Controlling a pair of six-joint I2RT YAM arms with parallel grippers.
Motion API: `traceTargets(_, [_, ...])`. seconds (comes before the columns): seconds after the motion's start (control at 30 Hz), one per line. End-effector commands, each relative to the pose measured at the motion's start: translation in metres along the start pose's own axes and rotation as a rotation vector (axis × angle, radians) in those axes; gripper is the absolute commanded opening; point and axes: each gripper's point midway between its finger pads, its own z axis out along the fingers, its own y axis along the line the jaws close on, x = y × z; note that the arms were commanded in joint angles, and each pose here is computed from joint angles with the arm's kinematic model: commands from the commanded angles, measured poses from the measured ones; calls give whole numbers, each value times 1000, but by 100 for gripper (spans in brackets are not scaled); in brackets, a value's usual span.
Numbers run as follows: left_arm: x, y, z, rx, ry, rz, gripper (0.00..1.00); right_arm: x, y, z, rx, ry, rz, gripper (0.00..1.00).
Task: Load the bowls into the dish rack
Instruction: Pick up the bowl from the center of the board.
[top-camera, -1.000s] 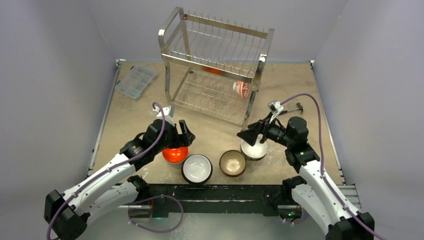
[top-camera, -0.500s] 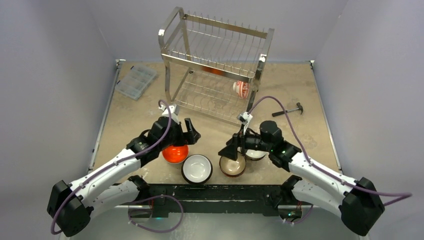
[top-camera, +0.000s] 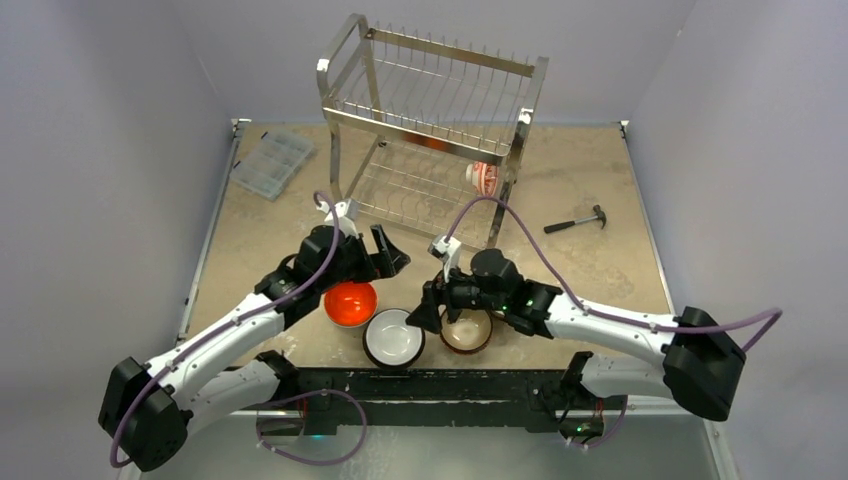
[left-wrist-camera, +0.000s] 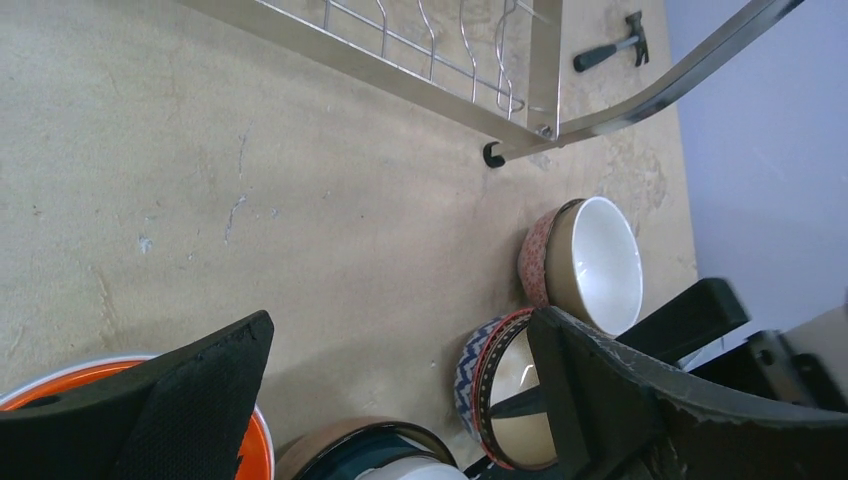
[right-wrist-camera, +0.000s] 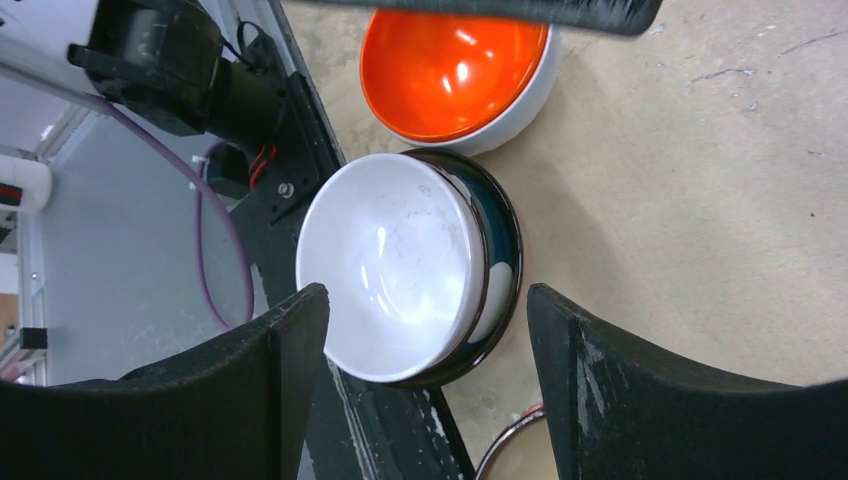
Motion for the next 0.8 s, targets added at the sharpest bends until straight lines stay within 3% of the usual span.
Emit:
traceTargets(0.0, [-22,-8,-12,53,-80,-50,99,-24,6,15,23,-55,-57,74])
traceTargets(0.27, [-35,24,-33,-74,-141,-67,99,-42,7,39,33,-49,-51,74])
traceTargets(0.47, [-40,44,-40,-173,-134,-56,99,-30,4,47,38,1,-71,70])
traceTargets(0.77, [-31,44,-27,-103,-61,-101,99,-9,-7,42,64,58,-106,60])
